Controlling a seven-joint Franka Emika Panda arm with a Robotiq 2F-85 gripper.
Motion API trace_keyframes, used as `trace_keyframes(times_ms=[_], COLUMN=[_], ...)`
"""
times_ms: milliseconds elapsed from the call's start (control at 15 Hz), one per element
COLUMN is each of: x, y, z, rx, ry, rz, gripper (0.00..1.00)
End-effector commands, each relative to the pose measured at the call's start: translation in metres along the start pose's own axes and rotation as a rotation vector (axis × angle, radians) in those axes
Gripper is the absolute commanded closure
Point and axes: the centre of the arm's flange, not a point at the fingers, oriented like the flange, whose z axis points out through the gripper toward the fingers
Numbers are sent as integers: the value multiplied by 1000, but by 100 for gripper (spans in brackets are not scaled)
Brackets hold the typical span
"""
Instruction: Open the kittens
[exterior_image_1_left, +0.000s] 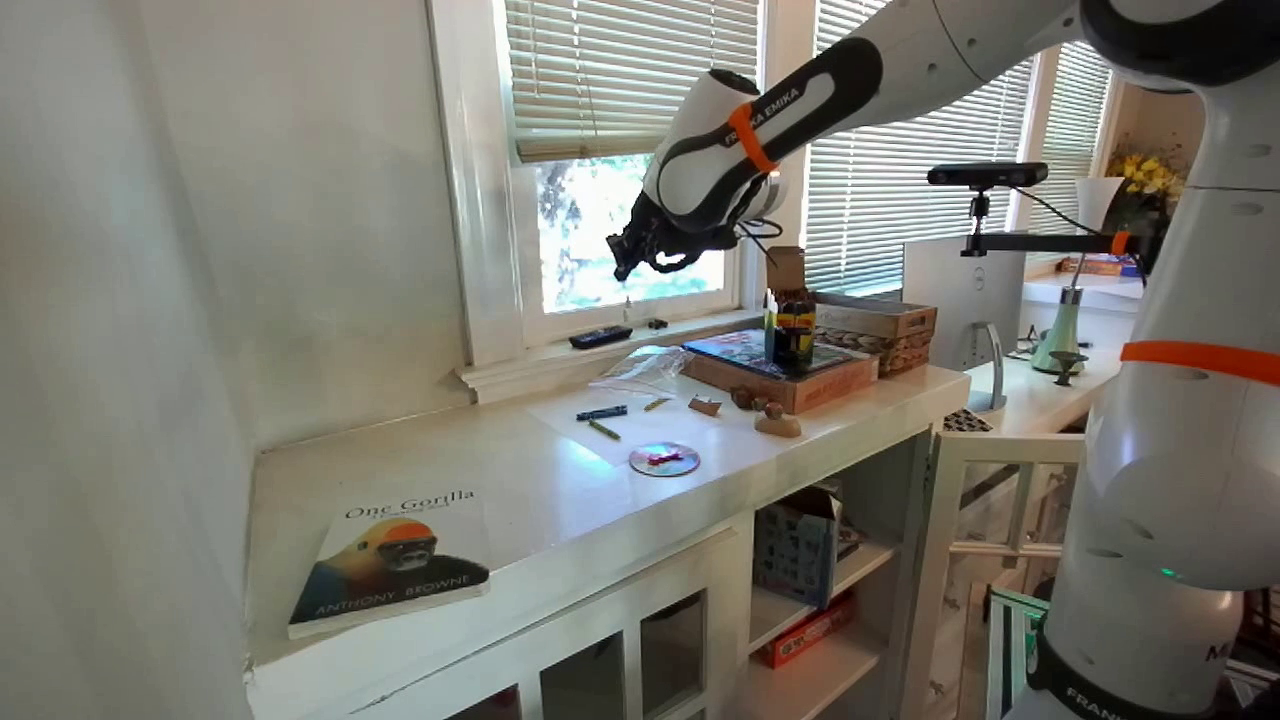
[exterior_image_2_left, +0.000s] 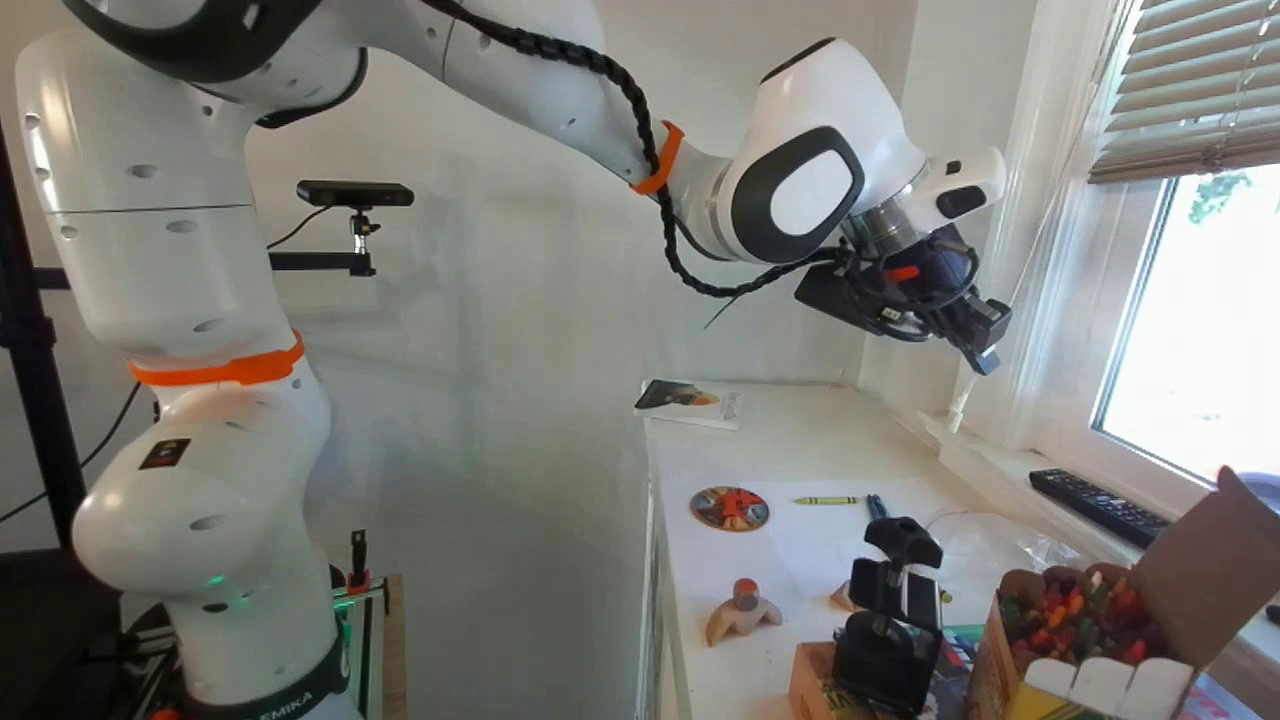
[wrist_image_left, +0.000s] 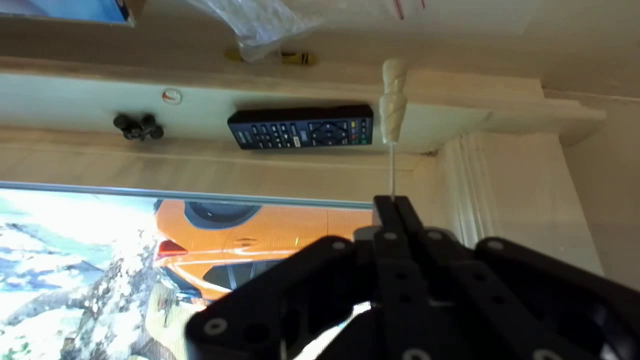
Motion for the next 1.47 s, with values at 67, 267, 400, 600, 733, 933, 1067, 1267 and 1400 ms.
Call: trace_keyframes(times_ms=[67, 267, 400, 600, 733, 933, 1067, 1267, 1400], x=[-47, -57, -63, -69, -69, -62, -59, -49, -39], y=[1, 3, 5, 5, 4, 3, 2, -2, -7], z=[22, 27, 34, 39, 40, 34, 30, 19, 1], rx=[-26, -44, -48, -52, -59, -82, -92, -95, -97], ry=[-115, -170, -204, -237, -247, -233, -221, -167, -140], rz=[-15, -25, -31, -32, -37, -50, -61, -67, -60], gripper=[100, 100, 100, 100, 100, 72, 59, 36, 21])
